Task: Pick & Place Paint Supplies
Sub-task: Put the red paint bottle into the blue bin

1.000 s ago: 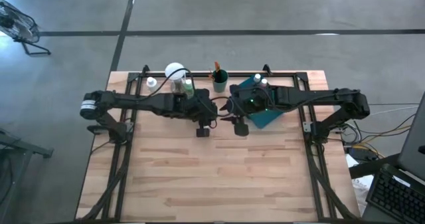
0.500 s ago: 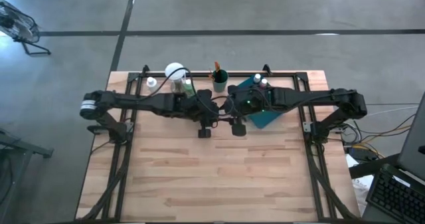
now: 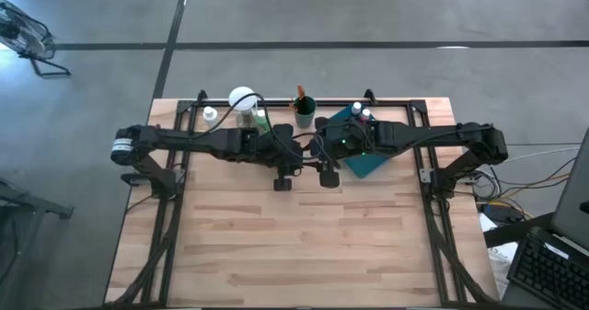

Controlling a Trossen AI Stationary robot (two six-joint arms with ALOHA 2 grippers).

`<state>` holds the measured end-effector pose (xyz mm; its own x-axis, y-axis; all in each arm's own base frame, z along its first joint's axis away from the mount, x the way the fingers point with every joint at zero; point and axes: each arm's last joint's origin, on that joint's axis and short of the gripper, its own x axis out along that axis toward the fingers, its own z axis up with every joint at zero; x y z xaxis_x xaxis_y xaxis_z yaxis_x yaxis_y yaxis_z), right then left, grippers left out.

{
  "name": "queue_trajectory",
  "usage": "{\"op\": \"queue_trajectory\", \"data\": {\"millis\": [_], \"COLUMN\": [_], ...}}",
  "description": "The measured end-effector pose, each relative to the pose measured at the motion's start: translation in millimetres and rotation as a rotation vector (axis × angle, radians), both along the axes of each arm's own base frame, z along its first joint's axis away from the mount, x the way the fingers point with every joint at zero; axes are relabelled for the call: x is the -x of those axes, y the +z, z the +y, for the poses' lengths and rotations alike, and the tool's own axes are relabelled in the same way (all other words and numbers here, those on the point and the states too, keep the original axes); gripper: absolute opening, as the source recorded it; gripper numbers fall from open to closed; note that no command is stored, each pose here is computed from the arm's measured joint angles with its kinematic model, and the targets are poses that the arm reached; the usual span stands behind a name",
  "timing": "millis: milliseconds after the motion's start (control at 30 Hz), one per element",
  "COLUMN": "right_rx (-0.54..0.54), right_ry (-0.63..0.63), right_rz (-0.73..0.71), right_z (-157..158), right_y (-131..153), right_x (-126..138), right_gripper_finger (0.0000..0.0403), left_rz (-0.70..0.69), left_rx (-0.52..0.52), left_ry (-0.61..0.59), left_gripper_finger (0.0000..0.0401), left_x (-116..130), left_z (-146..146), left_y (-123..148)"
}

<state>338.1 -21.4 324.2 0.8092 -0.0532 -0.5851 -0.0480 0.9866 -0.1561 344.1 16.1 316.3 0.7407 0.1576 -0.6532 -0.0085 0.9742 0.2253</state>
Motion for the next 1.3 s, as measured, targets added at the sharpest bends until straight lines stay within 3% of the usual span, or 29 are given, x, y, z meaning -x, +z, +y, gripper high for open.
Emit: {"op": "queue_trajectory", "data": {"millis": [533, 967, 1300], "right_rx": [-0.004, -0.027, -0.027], "right_ry": [0.005, 0.043, 0.045], "right_rz": [-0.002, -0.018, 0.007], "right_z": [0.2, 1.1, 1.2], "right_y": [-0.1, 0.0, -2.0], "right_x": [-2.2, -4.5, -3.1], "right_gripper_finger": [0.0132, 0.0168, 0.0116], "left_rz": [0.005, 0.005, 0.006], "left_rx": [-0.001, 0.01, 0.006], "left_ry": [0.003, -0.014, -0.016], "left_gripper_finger": [0.0124, 0.0124, 0.0124], "left_x": [0.3, 0.3, 0.3], "left_z": [0.9, 0.1, 0.3], "left_y": [-0.5, -0.9, -0.9]}}
